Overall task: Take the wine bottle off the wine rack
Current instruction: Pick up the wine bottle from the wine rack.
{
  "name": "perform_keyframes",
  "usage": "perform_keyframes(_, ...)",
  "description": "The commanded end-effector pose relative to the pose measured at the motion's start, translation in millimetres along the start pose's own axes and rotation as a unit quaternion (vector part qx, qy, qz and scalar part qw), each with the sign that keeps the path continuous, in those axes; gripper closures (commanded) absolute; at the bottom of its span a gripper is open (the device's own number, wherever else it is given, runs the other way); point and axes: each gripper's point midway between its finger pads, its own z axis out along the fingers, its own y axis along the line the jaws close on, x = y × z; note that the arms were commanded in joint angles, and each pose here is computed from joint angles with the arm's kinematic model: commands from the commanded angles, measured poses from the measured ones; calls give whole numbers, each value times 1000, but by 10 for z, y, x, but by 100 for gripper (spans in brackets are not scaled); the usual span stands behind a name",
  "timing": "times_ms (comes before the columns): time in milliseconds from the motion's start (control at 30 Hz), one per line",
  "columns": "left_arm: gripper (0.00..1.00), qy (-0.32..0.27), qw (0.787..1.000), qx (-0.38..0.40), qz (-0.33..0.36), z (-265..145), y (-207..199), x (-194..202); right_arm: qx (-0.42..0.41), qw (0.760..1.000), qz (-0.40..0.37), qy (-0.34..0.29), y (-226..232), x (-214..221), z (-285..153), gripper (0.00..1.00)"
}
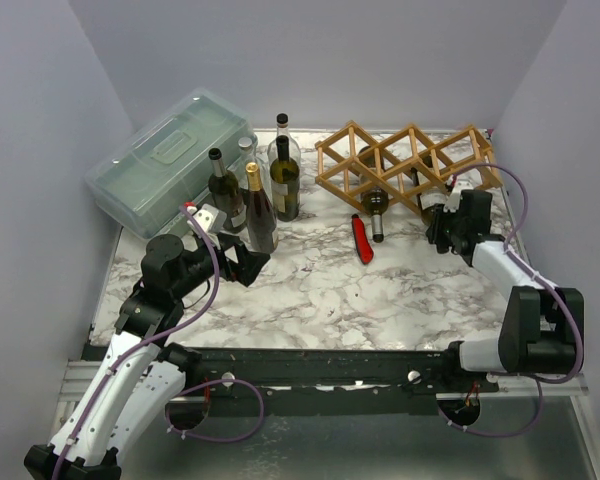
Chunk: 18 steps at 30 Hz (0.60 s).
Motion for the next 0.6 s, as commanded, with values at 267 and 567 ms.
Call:
perform_keyframes(267,1,-6,1000,-10,7,-19,40,-8,-8,998,-19,-60,75,-316,-375,100)
perform_keyframes(567,1,-7,1000,-10,8,-23,40,-11,-5,999,-21,-38,66,-179,-445,100)
